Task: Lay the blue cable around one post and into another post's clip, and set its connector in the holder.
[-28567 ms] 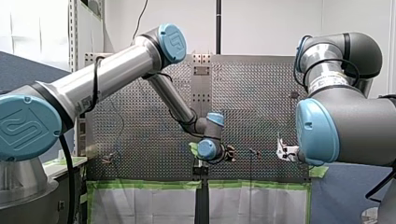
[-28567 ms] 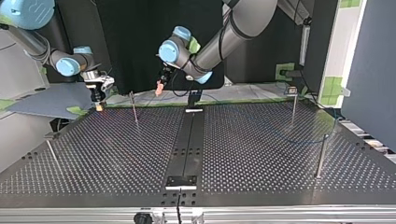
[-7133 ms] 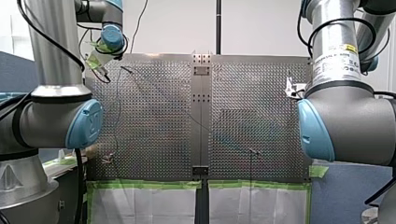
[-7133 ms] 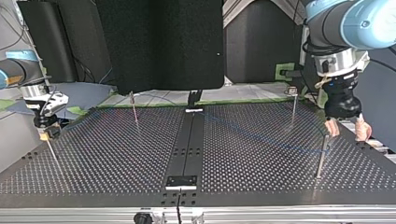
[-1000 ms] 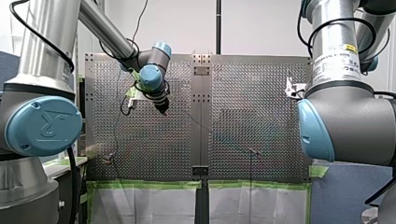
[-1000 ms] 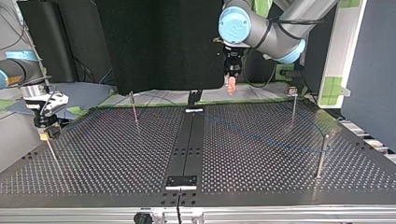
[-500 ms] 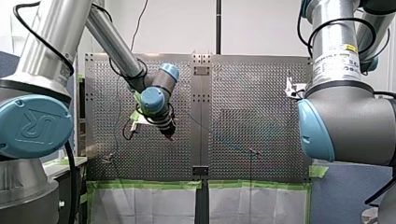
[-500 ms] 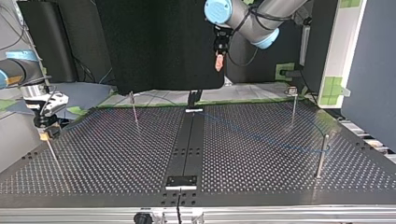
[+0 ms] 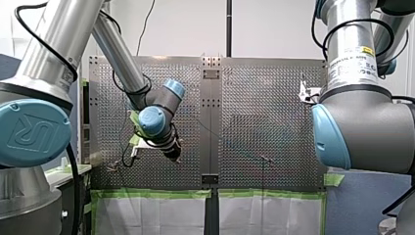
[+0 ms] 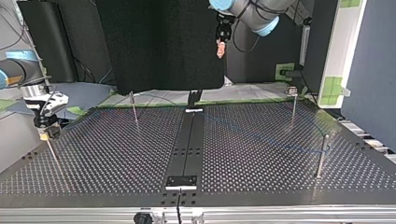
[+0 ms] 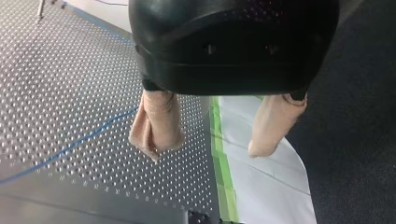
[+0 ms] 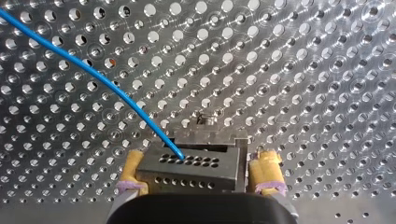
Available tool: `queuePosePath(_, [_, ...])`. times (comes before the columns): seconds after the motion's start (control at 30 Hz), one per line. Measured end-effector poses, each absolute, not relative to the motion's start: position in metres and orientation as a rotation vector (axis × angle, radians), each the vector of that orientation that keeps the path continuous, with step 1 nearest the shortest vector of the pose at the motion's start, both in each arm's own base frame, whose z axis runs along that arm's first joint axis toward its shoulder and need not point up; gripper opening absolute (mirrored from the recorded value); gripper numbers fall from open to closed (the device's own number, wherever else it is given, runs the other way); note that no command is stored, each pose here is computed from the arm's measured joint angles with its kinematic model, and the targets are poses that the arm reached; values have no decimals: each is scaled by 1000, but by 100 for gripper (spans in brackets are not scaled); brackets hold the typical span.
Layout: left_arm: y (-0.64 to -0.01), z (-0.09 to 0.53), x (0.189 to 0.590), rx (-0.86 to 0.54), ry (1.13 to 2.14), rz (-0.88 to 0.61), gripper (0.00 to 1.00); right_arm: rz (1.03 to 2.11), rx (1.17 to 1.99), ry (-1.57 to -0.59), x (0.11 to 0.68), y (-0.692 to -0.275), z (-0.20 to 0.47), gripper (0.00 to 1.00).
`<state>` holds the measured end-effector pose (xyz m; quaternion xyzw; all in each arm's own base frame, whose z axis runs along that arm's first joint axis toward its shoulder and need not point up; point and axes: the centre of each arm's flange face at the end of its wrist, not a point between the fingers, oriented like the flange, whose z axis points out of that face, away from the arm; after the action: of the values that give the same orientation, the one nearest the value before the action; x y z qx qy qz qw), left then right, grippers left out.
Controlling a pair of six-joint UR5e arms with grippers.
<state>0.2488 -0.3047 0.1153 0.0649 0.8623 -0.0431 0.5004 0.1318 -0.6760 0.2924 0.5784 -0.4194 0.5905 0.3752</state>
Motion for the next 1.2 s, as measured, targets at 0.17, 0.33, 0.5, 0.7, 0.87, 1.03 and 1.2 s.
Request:
queuePosePath(0.17, [-291, 105, 249, 96, 2100, -146, 100, 1511, 1480, -1073, 132, -676, 292, 99])
queuePosePath(0.33, [-276, 95, 248, 49, 2113, -178, 100, 1511, 1480, -1073, 132, -676, 292, 99])
queuePosePath(0.5, [-264, 87, 243, 34, 2120, -192, 100, 1511, 1481, -1073, 132, -676, 292, 99])
queuePosePath(0.7, [-252, 76, 226, 28, 2120, -192, 100, 1511, 1480, -1073, 132, -676, 292, 99])
queuePosePath(0.87, [-250, 74, 224, 20, 2093, -205, 100, 1511, 1480, -1074, 132, -676, 292, 99])
queuePosePath(1.03, [-252, 75, 228, -4, 2051, -230, 100, 1511, 1480, -1073, 132, -676, 292, 99])
queuePosePath(1.2, [-255, 76, 233, -30, 2014, -258, 100, 1511, 1480, -1073, 132, -676, 292, 99])
